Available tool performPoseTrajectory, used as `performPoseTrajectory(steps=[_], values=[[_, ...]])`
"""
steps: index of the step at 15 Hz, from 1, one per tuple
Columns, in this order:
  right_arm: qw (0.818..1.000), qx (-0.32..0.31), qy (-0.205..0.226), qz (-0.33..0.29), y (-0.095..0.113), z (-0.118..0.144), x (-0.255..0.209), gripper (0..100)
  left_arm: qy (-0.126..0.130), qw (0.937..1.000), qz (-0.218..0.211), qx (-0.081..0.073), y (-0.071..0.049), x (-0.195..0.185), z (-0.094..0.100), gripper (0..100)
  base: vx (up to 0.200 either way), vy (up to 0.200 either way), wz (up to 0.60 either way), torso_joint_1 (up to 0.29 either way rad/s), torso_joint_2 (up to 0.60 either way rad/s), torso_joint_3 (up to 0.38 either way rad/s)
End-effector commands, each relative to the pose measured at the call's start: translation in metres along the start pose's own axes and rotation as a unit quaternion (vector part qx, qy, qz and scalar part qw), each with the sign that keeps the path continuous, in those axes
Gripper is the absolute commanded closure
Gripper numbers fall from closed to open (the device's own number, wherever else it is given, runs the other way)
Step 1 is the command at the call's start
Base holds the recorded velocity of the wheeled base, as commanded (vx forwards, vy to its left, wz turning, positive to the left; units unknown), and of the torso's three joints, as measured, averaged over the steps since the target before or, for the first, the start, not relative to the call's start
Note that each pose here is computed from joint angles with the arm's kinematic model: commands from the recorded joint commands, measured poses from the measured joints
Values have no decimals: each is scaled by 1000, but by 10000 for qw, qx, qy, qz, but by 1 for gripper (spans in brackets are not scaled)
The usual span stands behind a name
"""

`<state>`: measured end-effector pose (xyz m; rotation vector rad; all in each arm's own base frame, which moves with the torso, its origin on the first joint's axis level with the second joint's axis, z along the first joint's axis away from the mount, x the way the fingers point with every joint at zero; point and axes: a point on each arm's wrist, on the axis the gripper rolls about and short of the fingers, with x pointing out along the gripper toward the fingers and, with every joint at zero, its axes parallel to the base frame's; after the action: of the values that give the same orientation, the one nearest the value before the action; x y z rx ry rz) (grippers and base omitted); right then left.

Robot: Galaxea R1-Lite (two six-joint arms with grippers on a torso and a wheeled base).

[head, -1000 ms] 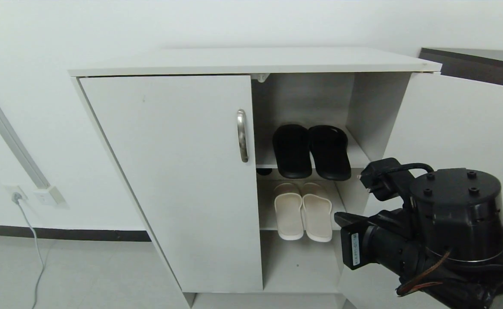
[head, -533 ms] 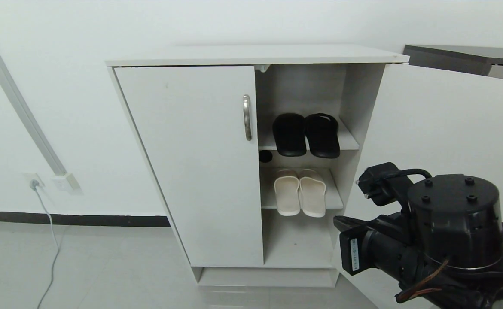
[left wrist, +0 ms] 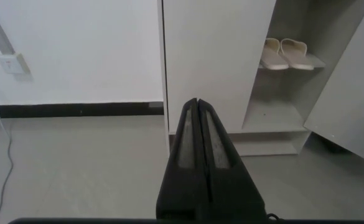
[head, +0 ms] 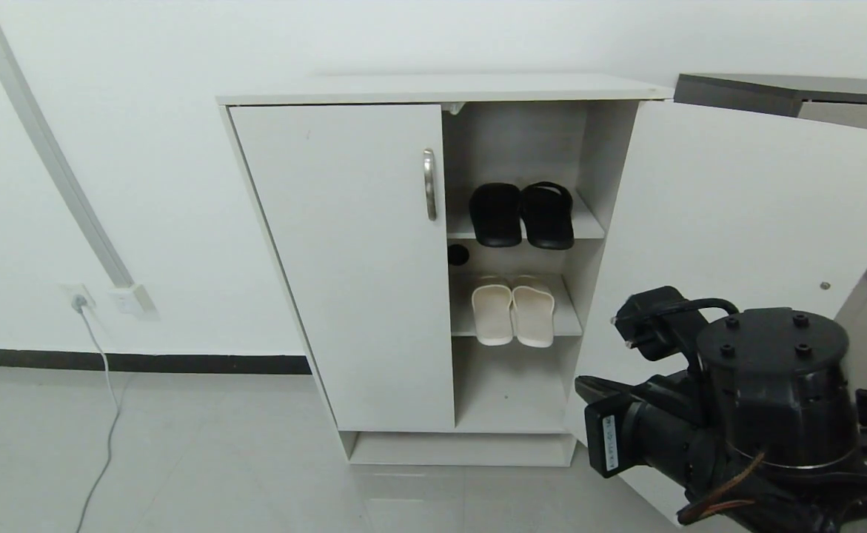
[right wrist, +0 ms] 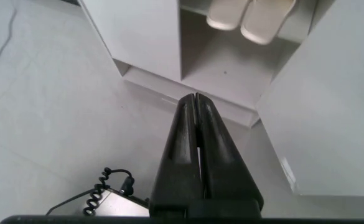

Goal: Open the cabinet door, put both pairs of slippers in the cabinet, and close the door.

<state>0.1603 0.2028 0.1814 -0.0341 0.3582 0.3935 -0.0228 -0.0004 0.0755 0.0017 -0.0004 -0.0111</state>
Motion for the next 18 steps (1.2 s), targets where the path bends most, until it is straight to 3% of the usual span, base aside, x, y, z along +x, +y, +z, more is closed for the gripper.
performPoseTrajectory(steps=[1,14,18], values=[[10000,-16,20,10,1,-1,1,100,2,10000,2,-1,0,0,0,100,0,0,0,0,0,0],[9999,-83,107,-27,1,-6,3,100,2,10000,2,-1,0,0,0,100,0,0,0,0,0,0],[9999,-87,114,-29,1,-7,4,100,2,10000,2,-1,0,0,0,100,0,0,0,10,-170,-278]])
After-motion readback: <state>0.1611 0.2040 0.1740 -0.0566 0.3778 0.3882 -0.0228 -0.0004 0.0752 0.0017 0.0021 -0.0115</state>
